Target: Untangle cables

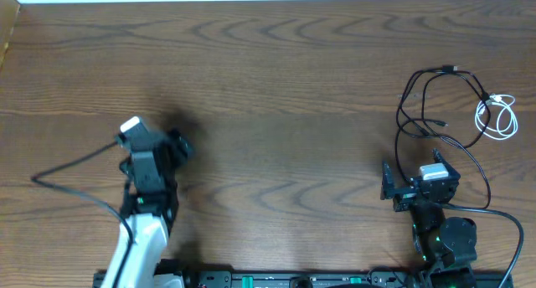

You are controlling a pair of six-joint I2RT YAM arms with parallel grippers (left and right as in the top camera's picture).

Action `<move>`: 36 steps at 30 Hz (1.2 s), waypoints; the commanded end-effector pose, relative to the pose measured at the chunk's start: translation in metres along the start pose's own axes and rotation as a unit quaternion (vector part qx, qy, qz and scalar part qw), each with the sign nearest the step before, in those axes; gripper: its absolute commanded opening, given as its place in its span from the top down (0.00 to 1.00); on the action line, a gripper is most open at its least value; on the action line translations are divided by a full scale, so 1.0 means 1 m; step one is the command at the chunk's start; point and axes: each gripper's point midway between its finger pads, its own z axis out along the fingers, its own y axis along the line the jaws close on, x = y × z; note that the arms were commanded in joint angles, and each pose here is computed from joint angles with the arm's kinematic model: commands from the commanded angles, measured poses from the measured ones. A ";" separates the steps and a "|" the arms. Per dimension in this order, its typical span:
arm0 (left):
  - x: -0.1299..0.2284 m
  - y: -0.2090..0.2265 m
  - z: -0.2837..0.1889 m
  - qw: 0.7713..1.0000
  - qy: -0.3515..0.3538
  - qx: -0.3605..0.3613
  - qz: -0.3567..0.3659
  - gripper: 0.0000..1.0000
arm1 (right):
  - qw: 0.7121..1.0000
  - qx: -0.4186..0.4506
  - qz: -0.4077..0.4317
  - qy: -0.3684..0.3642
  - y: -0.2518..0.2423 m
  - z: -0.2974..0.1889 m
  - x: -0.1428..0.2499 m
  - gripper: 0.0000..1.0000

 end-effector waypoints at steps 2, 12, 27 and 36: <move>0.017 0.003 -0.010 0.998 -0.046 0.043 -0.009 0.02 | 1.000 -0.005 -0.006 0.003 0.002 0.000 0.002 0.01; 0.034 0.003 -0.028 0.994 -0.087 0.072 0.013 0.02 | 1.000 -0.005 -0.006 0.004 0.002 0.000 0.002 0.01; 0.001 0.004 -0.082 0.974 -0.194 0.103 0.056 0.02 | 1.000 -0.005 -0.006 0.004 0.002 0.000 0.002 0.01; -0.005 -0.002 -0.090 0.968 -0.211 0.121 0.055 0.02 | 1.000 -0.005 -0.006 0.004 0.002 0.000 0.002 0.01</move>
